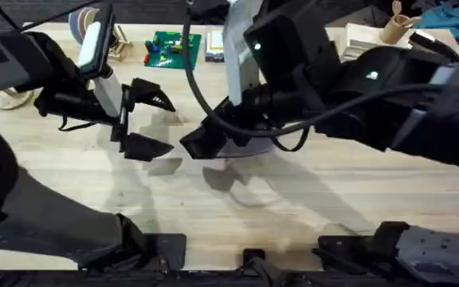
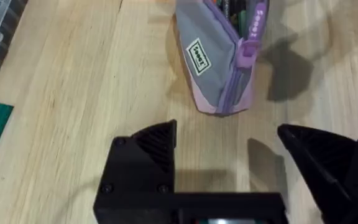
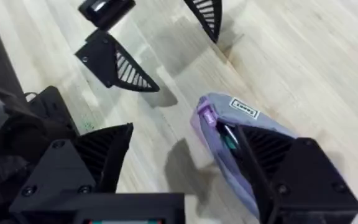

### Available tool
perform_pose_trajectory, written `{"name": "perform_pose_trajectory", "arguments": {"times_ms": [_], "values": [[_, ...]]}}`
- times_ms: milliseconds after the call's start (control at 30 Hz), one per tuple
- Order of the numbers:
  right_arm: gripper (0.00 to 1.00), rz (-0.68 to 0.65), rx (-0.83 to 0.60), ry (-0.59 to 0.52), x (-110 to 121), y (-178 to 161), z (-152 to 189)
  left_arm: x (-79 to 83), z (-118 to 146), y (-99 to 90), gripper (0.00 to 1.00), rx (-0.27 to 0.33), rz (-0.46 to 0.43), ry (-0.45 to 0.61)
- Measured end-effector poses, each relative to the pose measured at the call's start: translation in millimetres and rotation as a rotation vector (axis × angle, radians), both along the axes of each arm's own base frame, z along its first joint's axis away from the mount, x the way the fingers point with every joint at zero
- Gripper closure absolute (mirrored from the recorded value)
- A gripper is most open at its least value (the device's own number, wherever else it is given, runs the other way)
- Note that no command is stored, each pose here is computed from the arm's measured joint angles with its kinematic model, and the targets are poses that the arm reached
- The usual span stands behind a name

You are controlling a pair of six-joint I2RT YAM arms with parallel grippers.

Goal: Unzip the bag, pick up the pens from the table one at a time and place them inside, then zip the bag closed.

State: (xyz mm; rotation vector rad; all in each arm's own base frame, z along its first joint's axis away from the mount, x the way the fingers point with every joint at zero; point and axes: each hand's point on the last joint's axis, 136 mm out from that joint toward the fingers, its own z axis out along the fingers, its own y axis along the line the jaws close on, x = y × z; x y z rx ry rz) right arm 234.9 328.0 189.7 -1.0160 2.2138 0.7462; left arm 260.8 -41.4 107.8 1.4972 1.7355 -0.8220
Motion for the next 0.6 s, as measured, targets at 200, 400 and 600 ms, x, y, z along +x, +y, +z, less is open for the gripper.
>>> {"name": "perform_pose_trajectory", "arguments": {"times_ms": [200,400,600], "values": [[0.004,-0.055,0.002,0.066,2,1,-9,-0.1,0,0.0,0.007,0.0,0.0,0.0],[0.004,-0.108,0.018,0.118,5,4,-14,0.0,0,0.0,0.007,0.0,0.0,0.0],[0.004,-0.127,0.022,0.14,11,10,-24,0.0,0,0.0,0.007,0.0,0.0,0.0]]}}
